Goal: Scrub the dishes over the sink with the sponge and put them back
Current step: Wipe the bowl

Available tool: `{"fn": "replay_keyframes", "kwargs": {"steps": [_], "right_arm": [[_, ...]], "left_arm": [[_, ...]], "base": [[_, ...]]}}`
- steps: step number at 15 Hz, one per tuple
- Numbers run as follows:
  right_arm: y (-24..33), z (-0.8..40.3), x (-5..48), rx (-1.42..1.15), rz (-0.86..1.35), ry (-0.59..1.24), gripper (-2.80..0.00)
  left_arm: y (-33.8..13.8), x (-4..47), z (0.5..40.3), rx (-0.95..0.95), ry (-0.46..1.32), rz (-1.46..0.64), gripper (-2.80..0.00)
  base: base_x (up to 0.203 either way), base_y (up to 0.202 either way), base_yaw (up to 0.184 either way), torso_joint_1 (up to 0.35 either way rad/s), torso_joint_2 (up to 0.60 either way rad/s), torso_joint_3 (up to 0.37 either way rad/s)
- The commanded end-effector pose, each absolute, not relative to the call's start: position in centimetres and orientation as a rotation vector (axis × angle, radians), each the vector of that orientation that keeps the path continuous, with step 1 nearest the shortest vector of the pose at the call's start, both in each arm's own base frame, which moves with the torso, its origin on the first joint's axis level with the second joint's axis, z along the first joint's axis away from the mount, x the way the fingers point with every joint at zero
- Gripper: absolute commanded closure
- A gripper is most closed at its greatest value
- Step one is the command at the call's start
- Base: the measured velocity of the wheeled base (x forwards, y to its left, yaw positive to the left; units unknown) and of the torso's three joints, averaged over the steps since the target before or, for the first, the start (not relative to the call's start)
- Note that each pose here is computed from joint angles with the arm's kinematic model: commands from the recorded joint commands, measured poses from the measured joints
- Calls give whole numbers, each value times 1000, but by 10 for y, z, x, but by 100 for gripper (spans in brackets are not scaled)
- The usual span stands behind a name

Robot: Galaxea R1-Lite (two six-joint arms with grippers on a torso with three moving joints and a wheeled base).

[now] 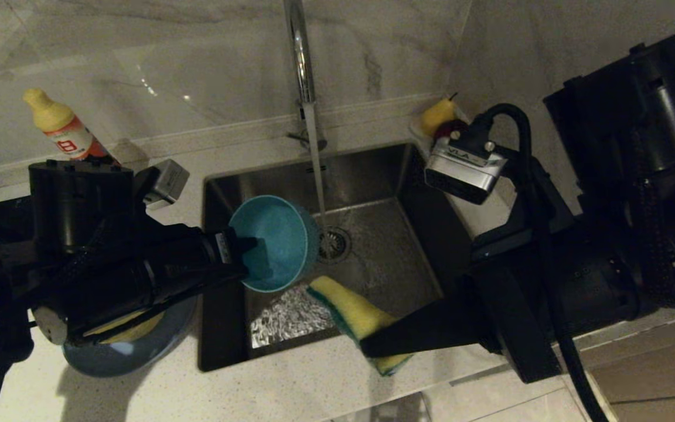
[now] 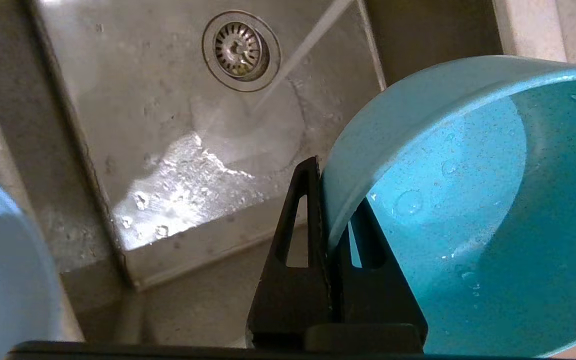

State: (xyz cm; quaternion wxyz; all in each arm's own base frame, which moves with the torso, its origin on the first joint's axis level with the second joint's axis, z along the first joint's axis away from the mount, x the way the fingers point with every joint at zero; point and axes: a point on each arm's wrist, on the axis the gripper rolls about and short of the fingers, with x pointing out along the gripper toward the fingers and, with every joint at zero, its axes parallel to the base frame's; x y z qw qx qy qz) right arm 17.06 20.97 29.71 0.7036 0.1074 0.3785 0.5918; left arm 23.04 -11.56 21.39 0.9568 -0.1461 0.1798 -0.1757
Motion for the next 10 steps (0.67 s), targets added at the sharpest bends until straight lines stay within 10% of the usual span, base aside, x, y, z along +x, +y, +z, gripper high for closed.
{"fn": "replay_keyframes", "kwargs": {"steps": [1,10], "right_arm": [[228,289,174,222,1336,882,0],[257,287,190,253,1296,936,0]], "left_arm": [[-125,234,207,-270,378,-336,0],[-145,245,198,-262,274,-314,0]], "base": [[0,0,0,0,0,0],[0,0,0,0,0,0]]}}
